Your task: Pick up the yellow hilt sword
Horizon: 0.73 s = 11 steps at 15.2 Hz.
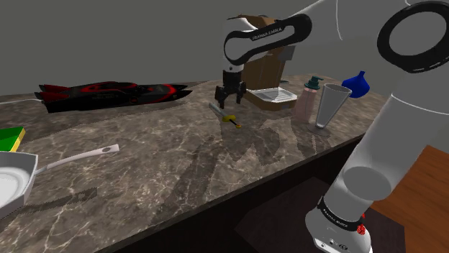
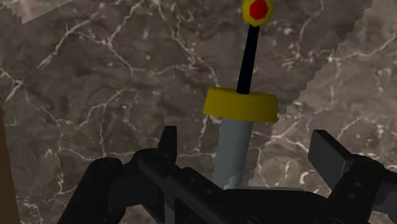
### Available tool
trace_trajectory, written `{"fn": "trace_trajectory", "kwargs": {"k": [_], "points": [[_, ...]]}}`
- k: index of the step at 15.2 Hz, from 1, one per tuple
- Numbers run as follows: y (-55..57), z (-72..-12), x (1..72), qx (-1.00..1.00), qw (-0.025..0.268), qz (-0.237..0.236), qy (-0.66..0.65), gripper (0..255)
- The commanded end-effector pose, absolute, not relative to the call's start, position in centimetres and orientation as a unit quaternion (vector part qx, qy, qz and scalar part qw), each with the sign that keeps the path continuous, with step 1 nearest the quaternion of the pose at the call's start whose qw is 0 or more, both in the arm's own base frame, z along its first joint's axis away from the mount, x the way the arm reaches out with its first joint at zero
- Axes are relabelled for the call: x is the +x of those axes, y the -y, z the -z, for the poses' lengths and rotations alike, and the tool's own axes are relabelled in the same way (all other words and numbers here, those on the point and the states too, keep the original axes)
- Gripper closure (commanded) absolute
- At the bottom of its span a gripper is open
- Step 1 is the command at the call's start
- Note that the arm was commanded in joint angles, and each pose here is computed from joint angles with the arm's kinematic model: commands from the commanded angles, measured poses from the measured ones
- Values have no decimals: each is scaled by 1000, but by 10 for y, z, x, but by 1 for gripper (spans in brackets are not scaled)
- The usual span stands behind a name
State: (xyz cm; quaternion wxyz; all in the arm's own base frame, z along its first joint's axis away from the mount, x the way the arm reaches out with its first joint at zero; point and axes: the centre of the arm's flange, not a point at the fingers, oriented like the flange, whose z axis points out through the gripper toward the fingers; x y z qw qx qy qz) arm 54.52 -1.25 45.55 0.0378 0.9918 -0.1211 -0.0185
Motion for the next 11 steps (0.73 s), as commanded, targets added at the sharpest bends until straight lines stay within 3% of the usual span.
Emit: {"fn": "trace_trajectory", "kwargs": {"k": [1,4,11], "points": [[18,-443,568,989,41,19,138,0],[29,-428,603,986,45,19,162,0],[29,-396,603,986,45,19,162,0]]}}
